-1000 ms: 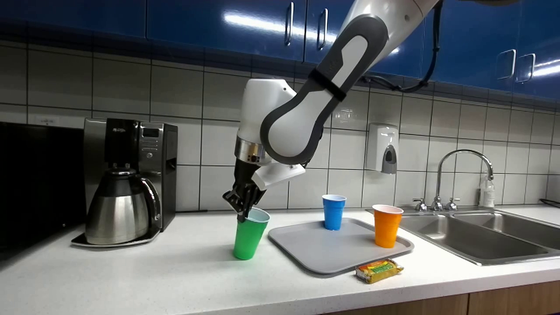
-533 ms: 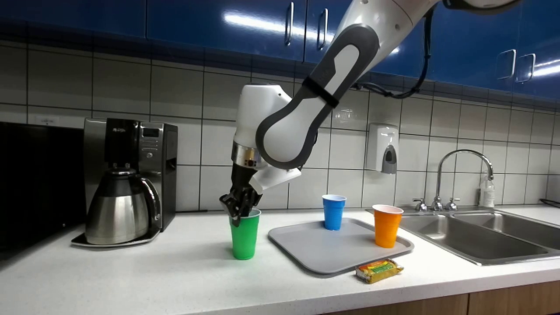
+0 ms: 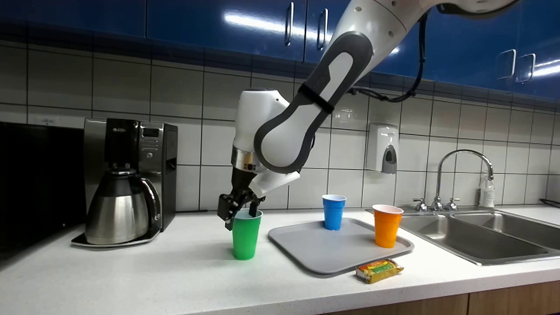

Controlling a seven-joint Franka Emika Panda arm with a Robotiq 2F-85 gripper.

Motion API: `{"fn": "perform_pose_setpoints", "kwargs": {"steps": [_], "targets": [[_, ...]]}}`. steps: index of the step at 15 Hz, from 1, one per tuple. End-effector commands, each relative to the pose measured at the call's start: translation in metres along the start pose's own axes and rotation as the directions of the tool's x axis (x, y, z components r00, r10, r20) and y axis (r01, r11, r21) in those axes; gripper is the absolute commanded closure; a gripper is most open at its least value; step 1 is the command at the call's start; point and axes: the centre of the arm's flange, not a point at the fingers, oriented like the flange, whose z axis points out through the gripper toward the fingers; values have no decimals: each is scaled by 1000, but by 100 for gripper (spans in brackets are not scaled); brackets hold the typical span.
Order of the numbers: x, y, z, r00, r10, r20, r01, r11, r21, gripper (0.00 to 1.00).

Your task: Remove the cups from the tray

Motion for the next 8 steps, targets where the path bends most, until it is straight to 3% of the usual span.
{"fn": "perform_pose_setpoints", "kwargs": {"steps": [1, 8], "targets": [[10, 1, -1, 1000, -26, -4, 26, 999, -23, 0], [8, 10, -13, 1000, 25, -6, -25, 1000, -11, 0]]}}
